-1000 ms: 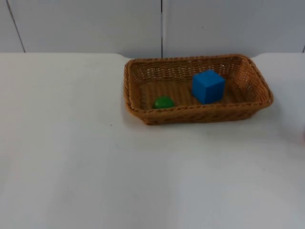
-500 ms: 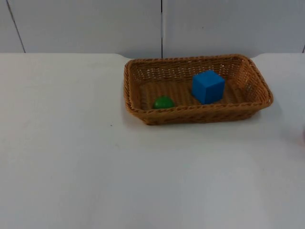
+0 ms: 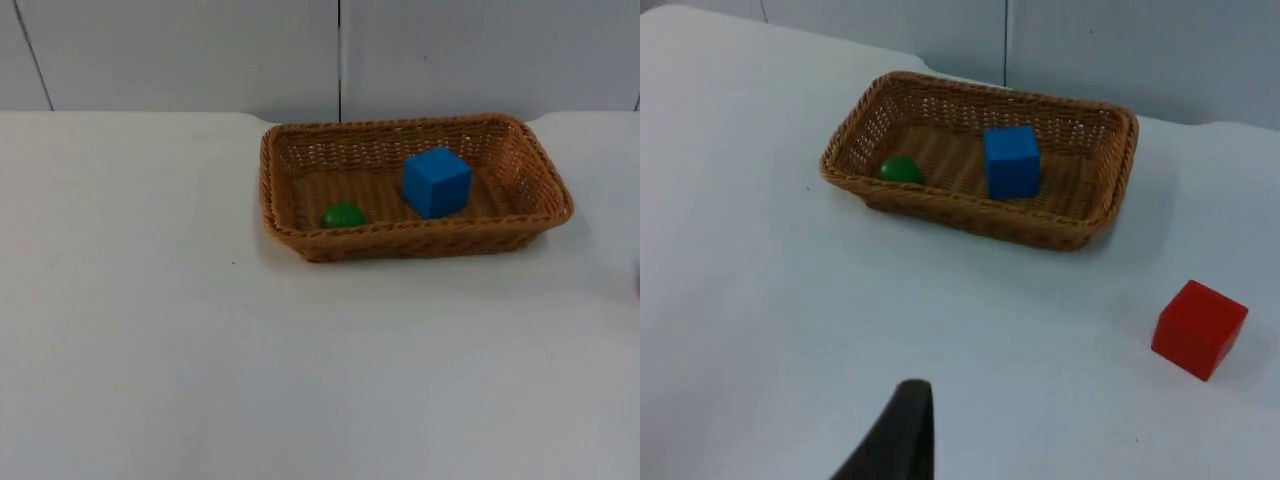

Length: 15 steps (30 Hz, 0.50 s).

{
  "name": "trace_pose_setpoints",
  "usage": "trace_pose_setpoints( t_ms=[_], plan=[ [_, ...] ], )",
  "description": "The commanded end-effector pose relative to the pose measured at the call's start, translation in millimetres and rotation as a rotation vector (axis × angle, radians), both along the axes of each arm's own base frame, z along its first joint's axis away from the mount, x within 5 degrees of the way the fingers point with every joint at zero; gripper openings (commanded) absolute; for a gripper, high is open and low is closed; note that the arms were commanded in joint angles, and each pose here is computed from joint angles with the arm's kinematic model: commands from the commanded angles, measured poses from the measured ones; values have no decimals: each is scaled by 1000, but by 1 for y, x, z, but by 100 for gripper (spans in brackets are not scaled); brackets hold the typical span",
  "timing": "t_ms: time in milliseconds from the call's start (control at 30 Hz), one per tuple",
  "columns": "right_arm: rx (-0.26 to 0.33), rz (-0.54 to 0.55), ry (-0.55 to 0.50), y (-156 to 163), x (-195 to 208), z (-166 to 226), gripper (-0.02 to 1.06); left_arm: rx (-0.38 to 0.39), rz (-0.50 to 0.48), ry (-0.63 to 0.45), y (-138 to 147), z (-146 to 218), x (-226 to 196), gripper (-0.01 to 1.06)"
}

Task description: Place all geometric objects except the red cube into the basket.

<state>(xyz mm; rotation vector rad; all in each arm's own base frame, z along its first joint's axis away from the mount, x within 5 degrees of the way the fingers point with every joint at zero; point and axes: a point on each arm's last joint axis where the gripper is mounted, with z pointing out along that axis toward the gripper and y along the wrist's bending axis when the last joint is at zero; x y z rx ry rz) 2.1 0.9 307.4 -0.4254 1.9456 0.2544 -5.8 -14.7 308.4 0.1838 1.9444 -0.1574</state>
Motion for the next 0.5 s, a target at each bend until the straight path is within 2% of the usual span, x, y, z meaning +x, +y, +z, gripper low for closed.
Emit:
trace_pose_setpoints(
  t_ms=[0,67,133,300,367,467],
  plan=[
    [6,-3,-6,-4,-8,-4,105,-13,3,5,0,-13,-4,105],
    [17,-3,-30,-7,-16,-6,105,-6,6,44,0,-23,-2,105],
    [7,-3,-8,-7,-17,-8,105,11,9,91,1,-29,-3,105],
    [-5,-3,19,-7,-15,-14,105,49,64,98,7,-31,-1,105],
    [-15,-4,42,-5,-12,-20,105,31,116,110,10,-34,1,105],
    [-26,-4,67,-4,-8,-29,105,25,125,112,11,-34,1,105]
  ],
)
